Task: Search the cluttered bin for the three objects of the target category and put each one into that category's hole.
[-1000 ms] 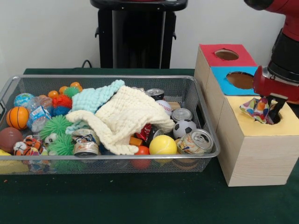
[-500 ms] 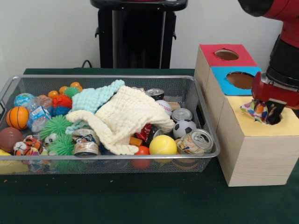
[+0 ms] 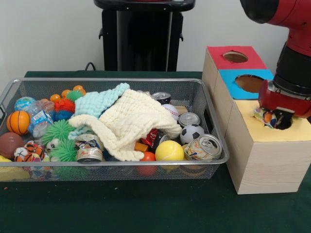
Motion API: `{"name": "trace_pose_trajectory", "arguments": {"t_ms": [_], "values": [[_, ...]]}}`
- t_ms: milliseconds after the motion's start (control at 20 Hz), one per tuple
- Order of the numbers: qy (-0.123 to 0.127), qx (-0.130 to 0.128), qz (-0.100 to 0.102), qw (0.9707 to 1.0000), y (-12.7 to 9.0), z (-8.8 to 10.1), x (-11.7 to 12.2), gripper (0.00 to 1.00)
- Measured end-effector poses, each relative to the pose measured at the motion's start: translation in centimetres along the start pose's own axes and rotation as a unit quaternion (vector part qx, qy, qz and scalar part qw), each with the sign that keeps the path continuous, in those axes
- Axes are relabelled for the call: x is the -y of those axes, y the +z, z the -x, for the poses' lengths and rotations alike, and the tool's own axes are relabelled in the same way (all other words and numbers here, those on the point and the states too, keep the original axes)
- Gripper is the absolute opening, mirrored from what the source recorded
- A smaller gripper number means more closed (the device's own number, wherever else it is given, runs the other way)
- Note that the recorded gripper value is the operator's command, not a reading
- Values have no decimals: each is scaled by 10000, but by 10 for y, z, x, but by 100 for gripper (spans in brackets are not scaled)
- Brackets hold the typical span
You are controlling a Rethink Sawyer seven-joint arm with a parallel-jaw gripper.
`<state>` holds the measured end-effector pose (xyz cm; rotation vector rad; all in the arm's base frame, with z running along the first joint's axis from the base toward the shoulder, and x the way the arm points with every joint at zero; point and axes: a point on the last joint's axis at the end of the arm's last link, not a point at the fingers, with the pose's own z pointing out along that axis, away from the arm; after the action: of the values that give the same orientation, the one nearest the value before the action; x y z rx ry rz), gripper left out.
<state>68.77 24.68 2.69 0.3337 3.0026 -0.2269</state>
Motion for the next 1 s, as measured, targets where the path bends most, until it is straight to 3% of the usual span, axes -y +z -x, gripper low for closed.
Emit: {"name": "trace_pose_trajectory", "arguments": {"t_ms": [1000], "values": [[131,1,94,9999,2,0,-3,0]]}}
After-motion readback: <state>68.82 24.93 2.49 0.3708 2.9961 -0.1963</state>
